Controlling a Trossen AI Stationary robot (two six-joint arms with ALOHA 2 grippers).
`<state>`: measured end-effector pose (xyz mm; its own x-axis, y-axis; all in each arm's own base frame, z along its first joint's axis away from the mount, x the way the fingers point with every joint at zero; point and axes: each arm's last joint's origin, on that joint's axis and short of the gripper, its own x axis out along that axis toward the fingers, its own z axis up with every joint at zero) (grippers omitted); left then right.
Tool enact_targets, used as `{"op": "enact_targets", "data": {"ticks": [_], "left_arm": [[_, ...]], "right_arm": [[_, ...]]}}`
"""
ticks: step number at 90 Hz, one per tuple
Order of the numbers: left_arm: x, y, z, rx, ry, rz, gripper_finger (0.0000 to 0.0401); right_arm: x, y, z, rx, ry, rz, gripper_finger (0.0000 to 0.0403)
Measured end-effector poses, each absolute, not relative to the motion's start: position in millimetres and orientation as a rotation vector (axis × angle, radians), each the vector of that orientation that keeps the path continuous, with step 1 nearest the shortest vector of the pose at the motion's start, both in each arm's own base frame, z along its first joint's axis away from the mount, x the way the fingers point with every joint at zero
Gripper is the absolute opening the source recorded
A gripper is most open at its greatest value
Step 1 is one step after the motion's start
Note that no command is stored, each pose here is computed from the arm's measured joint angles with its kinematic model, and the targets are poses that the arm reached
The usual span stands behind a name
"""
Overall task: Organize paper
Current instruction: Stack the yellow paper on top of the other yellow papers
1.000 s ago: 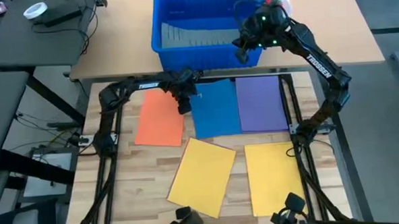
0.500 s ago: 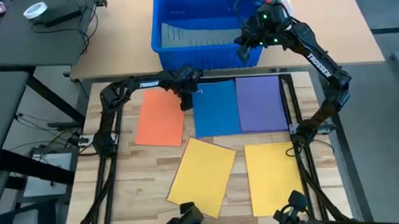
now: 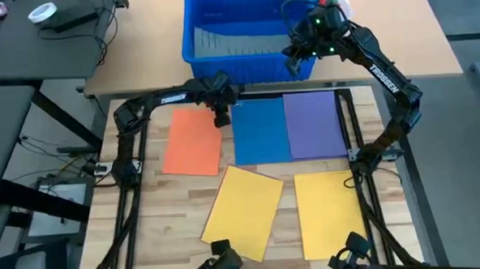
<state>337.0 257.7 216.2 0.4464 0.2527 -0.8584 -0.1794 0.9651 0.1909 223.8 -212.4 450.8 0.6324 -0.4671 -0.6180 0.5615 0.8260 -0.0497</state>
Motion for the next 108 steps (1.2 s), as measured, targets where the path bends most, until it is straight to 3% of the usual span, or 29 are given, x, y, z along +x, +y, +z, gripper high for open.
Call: {"op": "enact_targets", "data": {"ticks": [10,25,43,59,68,84,108], "left_arm": [[329,246,262,0.031,1.008,0.322,0.0006],[313,207,314,-0.073,0.94,0.36,0.0006],[303,144,334,-0.212,1.042,0.301,0.0006],[296,98,321,-0.305,1.267,0.072,0.0006],[293,89,305,-0.302,1.294,0.048,0.0006],[294,71,256,-0.304,1.242,-0.038,0.0006],[308,26,198,-0.316,1.042,-0.088,0.0006]], "right_arm": [[225,-202,443,0.334,0.711,-0.606,0.0],[238,-180,424,0.427,0.825,-0.497,0.0],[280,-144,365,0.452,0.949,-0.356,0.0026],[296,-106,298,0.613,1.108,-0.286,0.0084],[294,-81,268,0.71,1.221,-0.318,0.0104],[289,-32,221,0.841,1.34,-0.417,0.0119],[284,18,179,1.027,1.242,-0.606,0.0124]]}}
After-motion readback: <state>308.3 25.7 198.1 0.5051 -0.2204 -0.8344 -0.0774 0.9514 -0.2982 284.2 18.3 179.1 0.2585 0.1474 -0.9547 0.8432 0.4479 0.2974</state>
